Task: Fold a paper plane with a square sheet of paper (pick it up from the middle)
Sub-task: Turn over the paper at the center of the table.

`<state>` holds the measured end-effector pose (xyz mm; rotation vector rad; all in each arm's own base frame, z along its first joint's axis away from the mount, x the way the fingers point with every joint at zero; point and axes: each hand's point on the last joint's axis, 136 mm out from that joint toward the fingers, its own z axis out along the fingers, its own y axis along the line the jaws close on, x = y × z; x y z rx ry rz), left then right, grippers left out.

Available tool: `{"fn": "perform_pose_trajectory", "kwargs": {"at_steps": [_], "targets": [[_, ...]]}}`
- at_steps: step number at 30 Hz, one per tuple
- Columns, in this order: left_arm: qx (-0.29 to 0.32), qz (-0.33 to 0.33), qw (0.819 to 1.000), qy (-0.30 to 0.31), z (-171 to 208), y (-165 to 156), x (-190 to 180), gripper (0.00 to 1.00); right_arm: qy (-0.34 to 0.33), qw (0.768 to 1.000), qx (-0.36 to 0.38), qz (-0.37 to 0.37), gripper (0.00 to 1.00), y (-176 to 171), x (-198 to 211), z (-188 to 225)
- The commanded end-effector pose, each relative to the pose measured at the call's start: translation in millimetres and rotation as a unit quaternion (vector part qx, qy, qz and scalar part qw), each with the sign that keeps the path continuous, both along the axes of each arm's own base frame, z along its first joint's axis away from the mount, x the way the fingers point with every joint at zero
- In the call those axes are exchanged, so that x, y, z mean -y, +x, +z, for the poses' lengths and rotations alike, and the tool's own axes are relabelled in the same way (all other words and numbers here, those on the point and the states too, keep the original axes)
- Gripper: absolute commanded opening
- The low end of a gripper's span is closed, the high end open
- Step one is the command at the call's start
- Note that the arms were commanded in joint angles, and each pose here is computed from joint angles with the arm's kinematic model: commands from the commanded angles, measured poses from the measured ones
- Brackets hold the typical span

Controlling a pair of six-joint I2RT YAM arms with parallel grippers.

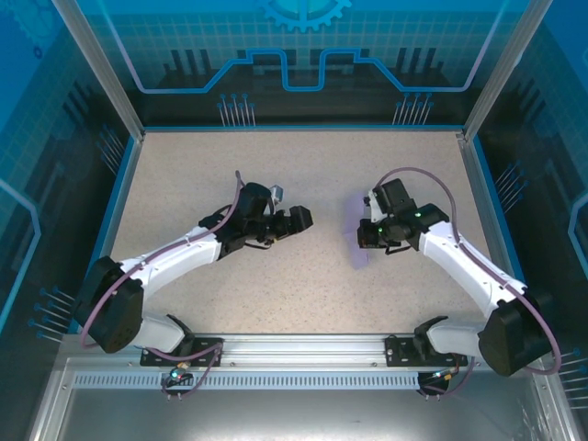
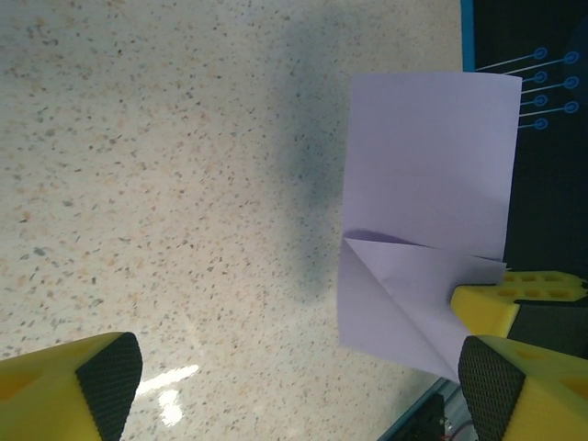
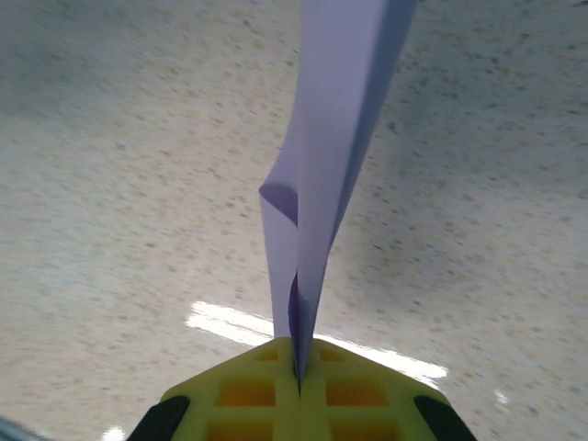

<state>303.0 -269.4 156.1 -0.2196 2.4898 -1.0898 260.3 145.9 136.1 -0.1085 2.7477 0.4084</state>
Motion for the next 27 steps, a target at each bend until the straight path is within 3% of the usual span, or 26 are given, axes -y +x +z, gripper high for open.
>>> {"fn": "perform_pose_trajectory", "kwargs": {"at_steps": [1,8,17,21,27], "targets": [[0.006,0.003,1.000,0.011,9,-3,-14,0.93,-0.126,0.992,0.029,-0.002,0.00,3,22,6],[0.003,0.051,0.997,0.053,12,-5,-65,0.94,-0.299,0.952,0.058,0.022,0.00,10,20,4],[-0.010,0.103,0.993,0.061,18,-9,-123,0.94,-0.436,0.892,0.077,0.085,0.00,5,-26,-24],[-0.014,0.113,0.992,0.060,17,-12,-135,0.95,-0.464,0.874,0.076,0.122,0.01,-6,-56,-42],[-0.019,0.109,0.992,0.052,12,-13,-134,0.96,-0.475,0.858,0.057,0.185,0.09,-29,-98,-75]]}}
